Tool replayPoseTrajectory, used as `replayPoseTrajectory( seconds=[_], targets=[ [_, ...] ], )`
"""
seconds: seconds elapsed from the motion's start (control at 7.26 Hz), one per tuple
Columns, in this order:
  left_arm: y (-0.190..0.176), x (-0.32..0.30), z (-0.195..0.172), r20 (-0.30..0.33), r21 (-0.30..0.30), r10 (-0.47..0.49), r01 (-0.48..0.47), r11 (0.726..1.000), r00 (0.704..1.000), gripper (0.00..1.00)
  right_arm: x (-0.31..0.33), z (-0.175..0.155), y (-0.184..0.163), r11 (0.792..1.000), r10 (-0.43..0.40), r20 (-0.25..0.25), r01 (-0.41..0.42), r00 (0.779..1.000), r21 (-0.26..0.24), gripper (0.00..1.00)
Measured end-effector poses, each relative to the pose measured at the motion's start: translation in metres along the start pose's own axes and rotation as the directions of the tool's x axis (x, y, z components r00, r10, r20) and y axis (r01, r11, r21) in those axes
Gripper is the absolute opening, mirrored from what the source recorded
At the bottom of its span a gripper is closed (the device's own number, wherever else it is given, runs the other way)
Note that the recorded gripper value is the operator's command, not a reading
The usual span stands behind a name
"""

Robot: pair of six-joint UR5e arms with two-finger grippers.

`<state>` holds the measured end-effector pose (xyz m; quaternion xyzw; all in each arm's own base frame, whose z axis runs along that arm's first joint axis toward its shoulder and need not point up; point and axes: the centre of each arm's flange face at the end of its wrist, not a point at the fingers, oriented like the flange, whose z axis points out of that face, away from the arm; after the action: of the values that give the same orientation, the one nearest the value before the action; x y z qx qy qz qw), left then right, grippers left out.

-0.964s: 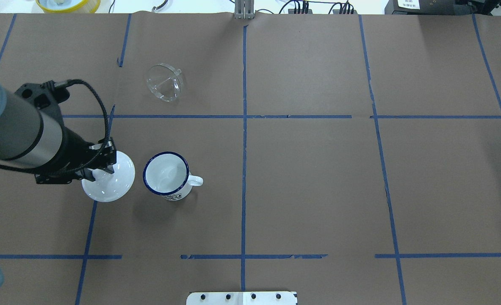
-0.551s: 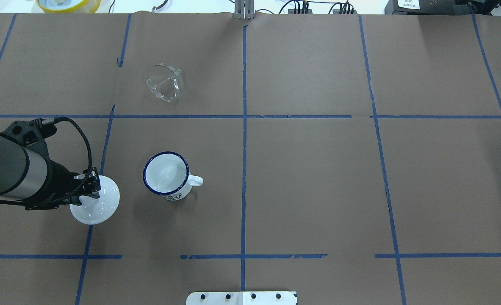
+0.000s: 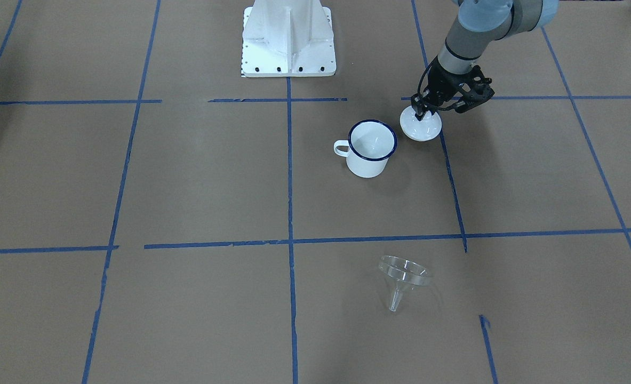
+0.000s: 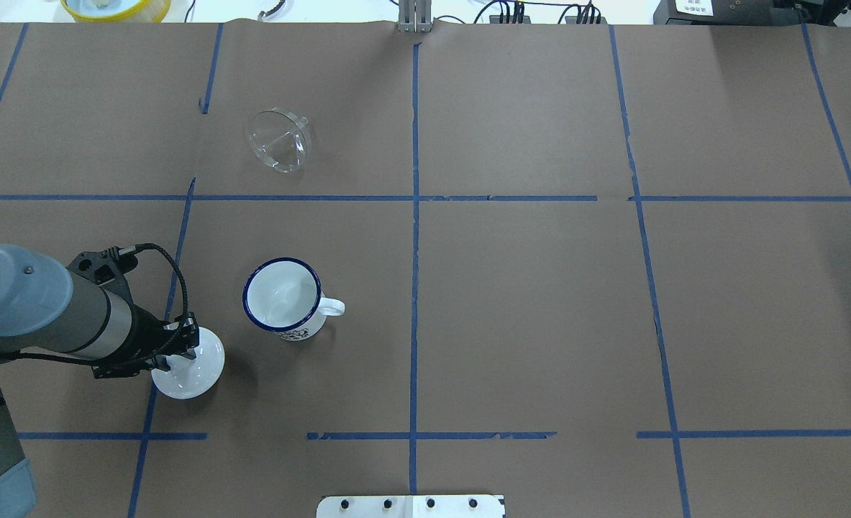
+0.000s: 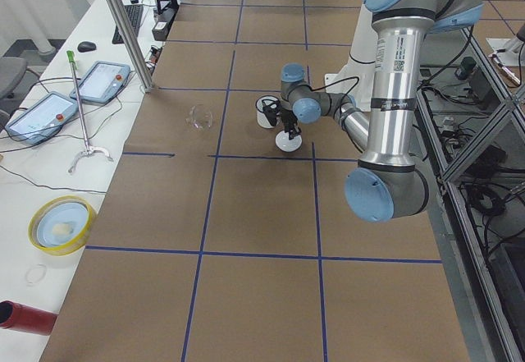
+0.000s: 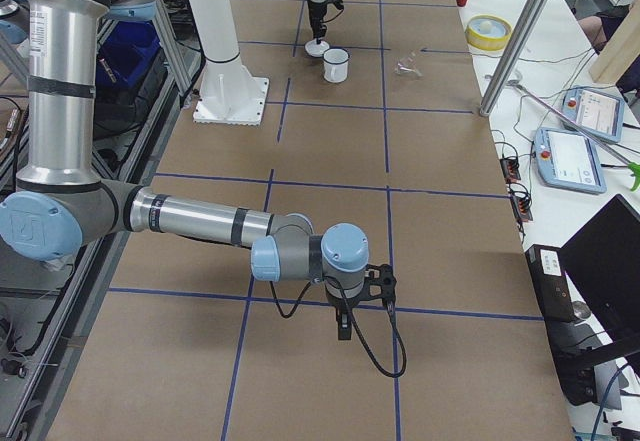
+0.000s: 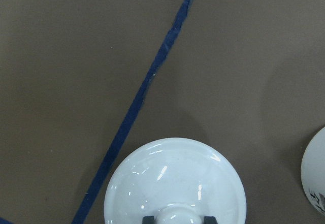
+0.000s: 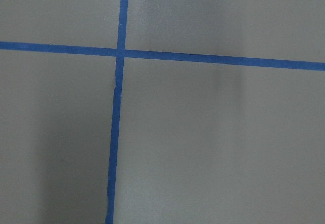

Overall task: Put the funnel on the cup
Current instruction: 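Lift the lid off the mug and lower it beside the mug, then move the left gripper to the clear glass funnel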

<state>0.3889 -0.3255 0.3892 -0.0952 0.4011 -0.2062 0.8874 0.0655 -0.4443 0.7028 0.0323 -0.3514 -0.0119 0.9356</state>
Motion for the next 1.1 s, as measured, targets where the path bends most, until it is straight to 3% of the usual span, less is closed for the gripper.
replayPoseTrajectory(
  seconds=[0.41, 0.69, 0.96, 1.1],
  targets=[
    [-0.003, -0.002, 0.007, -0.015, -0.005, 0.011, -0.012, 1.000, 1.000, 1.00, 0.000, 0.000, 0.000, 1.000, 0.000, 0.000, 0.000, 1.000, 0.000, 1.00],
    [0.004, -0.024, -0.042, -0.040, 0.000, 0.004, -0.004, 1.000, 0.999, 1.00, 0.000, 0.000, 0.000, 1.000, 0.000, 0.000, 0.000, 1.000, 0.000, 1.00],
    [-0.016, -0.029, -0.091, -0.106, 0.051, -0.088, 0.094, 0.994, 0.990, 1.00, 0.000, 0.000, 0.000, 1.000, 0.001, 0.000, -0.001, 1.000, -0.001, 1.00],
    [-0.037, 0.011, -0.090, -0.167, 0.061, -0.186, 0.199, 0.978, 0.968, 1.00, 0.000, 0.000, 0.000, 1.000, 0.001, 0.000, -0.001, 1.000, -0.001, 1.00]
  ],
)
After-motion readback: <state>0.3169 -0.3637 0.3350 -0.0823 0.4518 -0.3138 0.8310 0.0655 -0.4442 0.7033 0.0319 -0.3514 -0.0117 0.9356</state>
